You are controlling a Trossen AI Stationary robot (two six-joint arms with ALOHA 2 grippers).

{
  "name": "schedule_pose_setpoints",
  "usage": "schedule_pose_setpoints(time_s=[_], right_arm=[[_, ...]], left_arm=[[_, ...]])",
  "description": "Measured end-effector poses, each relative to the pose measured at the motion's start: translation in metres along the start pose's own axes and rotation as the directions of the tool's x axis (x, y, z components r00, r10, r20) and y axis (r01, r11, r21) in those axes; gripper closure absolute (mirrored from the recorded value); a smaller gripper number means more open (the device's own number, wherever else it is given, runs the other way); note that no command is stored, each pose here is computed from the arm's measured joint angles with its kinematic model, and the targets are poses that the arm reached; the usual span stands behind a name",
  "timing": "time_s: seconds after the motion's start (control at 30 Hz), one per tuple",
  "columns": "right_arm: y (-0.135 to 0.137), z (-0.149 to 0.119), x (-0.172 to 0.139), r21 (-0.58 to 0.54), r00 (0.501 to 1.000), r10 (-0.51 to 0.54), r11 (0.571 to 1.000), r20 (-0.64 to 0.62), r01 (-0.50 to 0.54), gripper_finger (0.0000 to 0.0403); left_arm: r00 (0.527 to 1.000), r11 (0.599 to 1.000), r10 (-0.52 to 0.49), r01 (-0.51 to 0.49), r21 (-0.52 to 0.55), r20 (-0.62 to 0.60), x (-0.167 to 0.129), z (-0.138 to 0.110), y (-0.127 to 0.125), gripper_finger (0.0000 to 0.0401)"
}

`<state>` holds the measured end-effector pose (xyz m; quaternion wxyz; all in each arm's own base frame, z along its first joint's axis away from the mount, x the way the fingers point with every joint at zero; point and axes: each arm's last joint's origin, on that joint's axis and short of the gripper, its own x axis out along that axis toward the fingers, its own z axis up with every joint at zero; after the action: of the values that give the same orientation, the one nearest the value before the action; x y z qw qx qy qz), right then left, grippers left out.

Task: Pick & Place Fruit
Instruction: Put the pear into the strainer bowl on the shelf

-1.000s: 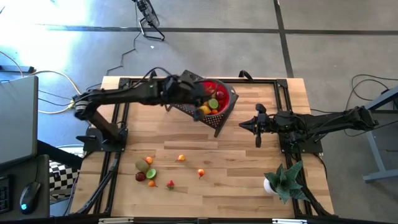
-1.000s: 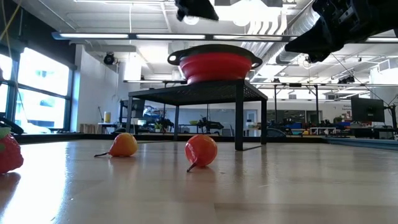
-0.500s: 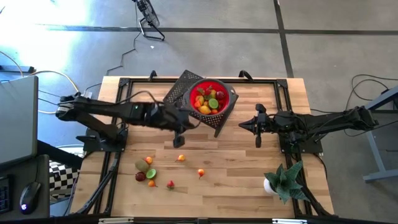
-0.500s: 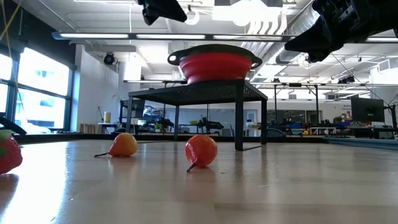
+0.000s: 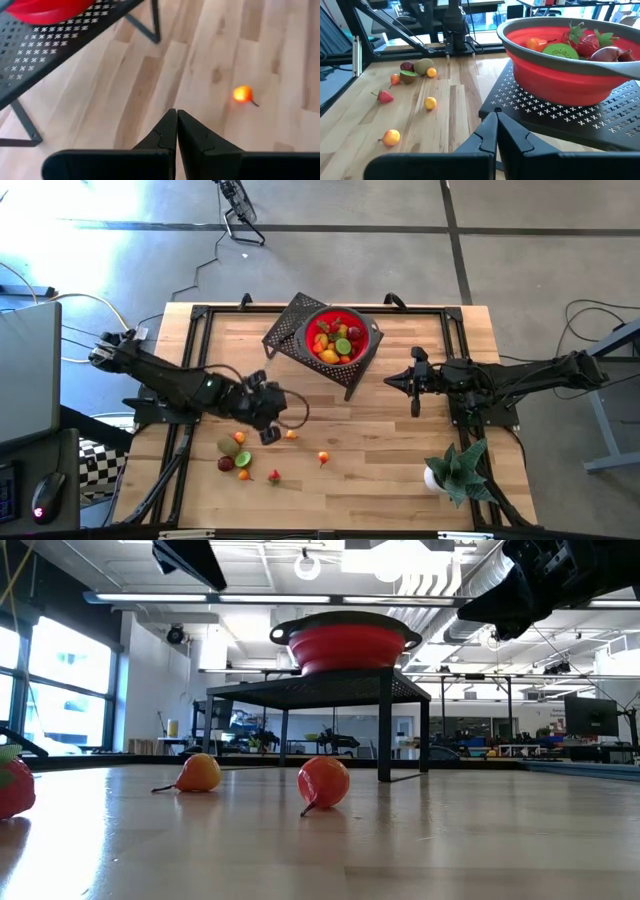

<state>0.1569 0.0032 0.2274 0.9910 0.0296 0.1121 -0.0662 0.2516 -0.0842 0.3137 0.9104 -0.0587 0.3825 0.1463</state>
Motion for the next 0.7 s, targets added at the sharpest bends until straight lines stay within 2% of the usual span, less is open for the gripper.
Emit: schedule_pose_setpoints(time_s=[0.17,0.33,0.57,0.7], right_arm=[[0.0,0.0,0.0,0.0,1.0,0.0,1.0,0.0,0.0,0.0401],[0.0,0.0,0.0,0.0,1.0,0.0,1.0,0.0,0.0,0.0401],[0.0,0.0,0.0,0.0,1.0,0.0,1.0,0.0,0.0,0.0401],[0.0,0.0,0.0,0.0,1.0,0.0,1.0,0.0,0.0,0.0401]], left_arm=[[1.0,0.999,0.004,-0.004,0.042,-0.001,-0.008,-0.009,-0.011,0.0393],[1.0,1.0,-0.015,0.014,-0.008,-0.016,-0.009,-0.011,-0.013,0.0393],[0.998,0.999,-0.049,0.048,-0.023,-0.047,-0.009,-0.012,-0.013,0.0392],[0.995,0.994,-0.071,0.064,-0.085,-0.07,-0.007,-0.011,-0.011,0.0363]])
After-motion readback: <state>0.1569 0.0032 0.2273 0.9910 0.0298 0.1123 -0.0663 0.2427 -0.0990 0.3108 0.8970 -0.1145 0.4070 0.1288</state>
